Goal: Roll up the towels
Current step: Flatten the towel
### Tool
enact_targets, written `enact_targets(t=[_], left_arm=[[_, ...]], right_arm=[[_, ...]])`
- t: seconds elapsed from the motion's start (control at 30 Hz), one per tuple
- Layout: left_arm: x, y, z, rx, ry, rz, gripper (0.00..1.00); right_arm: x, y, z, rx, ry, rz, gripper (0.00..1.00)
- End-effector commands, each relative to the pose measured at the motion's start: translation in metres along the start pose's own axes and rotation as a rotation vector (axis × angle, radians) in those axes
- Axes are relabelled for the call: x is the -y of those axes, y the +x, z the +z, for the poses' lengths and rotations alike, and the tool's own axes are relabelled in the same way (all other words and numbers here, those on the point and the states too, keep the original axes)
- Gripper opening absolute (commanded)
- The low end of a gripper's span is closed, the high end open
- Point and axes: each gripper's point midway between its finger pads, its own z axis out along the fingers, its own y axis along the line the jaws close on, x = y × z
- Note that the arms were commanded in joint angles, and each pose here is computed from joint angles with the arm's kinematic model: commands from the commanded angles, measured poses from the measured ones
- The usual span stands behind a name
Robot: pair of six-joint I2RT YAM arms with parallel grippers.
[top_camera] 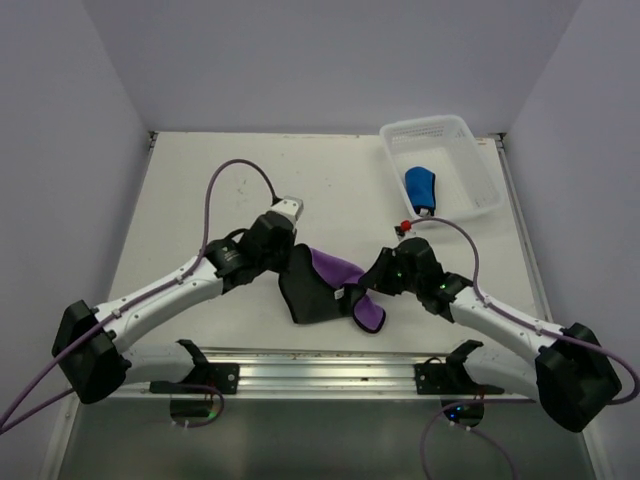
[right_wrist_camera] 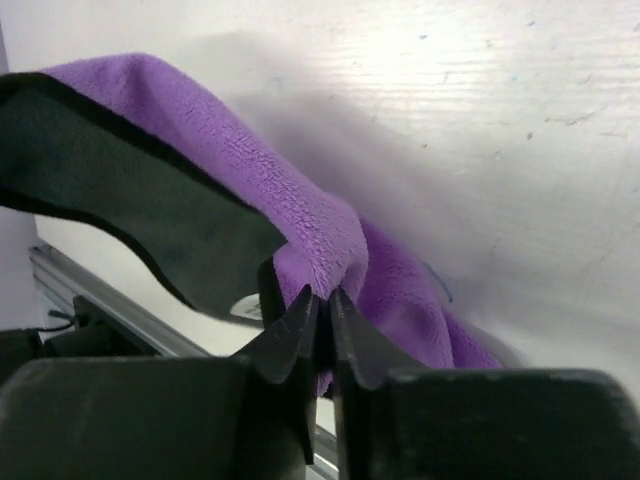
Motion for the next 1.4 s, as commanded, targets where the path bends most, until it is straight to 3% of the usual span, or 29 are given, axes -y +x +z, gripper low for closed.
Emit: enact_targets(t=[0.0, 0.07, 0.13, 0.2, 0.43, 0.53, 0.87, 1.13, 1.37], left_arm=[[0.017, -0.035, 0.018, 0.103, 0.074, -0.033, 0.00], [0.015, -0.035, 0.033, 0.088, 0.069, -0.035, 0.00], [0.018, -0.041, 0.039, 0.089, 0.083, -0.031, 0.00], [0.018, -0.046, 0.046, 0.092, 0.089, -0.034, 0.00], [0.012, -0.047, 0.061, 0.080, 0.094, -0.042, 0.00], [0.009, -0.046, 0.061, 0.079, 0.095, -0.045, 0.00], [0.009, -0.046, 0.058, 0.089, 0.112, -0.046, 0.00], [0.011, -0.046, 0.058, 0.087, 0.125, -0.040, 0.00], [0.010, -0.045, 0.057, 0.087, 0.120, -0.037, 0.00]], right_arm=[[-0.004, -0.018, 0.005, -0.011, -0.032, 0.038, 0.25], [0.016, -0.027, 0.010, -0.044, 0.084, 0.049, 0.51], [0.025, -0.033, 0.009, -0.046, 0.158, 0.029, 0.55], [0.017, -0.065, 0.000, 0.048, 0.190, -0.032, 0.58], [-0.005, -0.127, -0.048, 0.228, 0.275, -0.149, 0.58], [-0.026, -0.129, -0.054, 0.234, 0.177, -0.206, 0.50], [0.008, -0.041, -0.027, -0.099, 0.154, -0.261, 0.42], [0.014, 0.010, -0.013, -0.221, 0.154, -0.356, 0.46], [0.032, 0.027, 0.007, -0.267, 0.208, -0.370, 0.44]])
